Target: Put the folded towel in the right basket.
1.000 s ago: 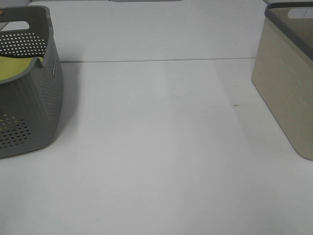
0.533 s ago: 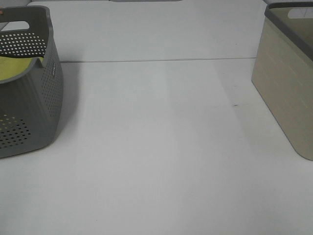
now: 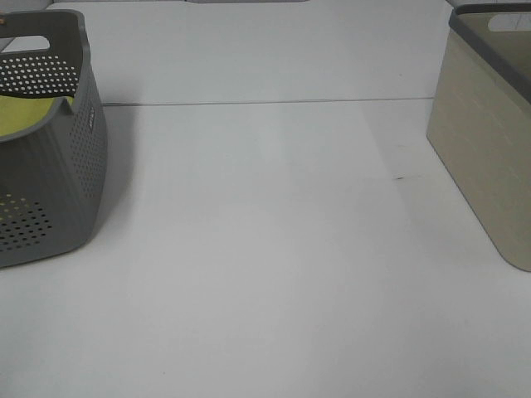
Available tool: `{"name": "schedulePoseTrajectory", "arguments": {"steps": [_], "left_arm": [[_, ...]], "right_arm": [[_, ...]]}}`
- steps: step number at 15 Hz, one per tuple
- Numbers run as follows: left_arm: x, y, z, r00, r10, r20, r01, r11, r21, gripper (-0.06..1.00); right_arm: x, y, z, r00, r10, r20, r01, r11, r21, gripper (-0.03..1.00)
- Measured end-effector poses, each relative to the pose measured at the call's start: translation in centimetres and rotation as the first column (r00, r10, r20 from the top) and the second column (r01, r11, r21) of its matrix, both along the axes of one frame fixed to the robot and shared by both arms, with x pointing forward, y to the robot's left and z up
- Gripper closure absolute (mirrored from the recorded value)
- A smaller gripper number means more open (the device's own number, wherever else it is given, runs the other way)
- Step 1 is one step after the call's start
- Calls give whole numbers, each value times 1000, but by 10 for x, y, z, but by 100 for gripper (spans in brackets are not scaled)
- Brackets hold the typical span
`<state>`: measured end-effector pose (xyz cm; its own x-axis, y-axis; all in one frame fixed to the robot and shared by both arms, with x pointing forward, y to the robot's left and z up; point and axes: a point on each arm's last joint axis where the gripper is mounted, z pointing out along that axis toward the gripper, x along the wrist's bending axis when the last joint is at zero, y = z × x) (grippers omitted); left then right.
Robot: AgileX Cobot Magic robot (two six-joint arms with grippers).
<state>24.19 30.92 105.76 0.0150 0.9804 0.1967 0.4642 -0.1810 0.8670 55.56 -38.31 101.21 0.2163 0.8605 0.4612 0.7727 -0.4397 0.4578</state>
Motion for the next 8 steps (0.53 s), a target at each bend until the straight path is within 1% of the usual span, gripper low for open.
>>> {"name": "schedulePoseTrajectory", "arguments": {"steps": [3, 5, 8], "left_arm": [[0, 0, 0, 1000, 0, 0, 0, 1000, 0, -4], [0, 0, 0, 1000, 0, 0, 0, 1000, 0, -4], [0, 0, 0, 1000, 0, 0, 0, 1000, 0, -4]], "right_arm": [[-18, 9, 36, 997, 28, 66, -27, 999, -21, 7], [-37, 17, 64, 990, 65, 128, -56, 996, -72, 7], [-73, 31, 104, 970, 134, 202, -98, 979, -179, 7]]}}
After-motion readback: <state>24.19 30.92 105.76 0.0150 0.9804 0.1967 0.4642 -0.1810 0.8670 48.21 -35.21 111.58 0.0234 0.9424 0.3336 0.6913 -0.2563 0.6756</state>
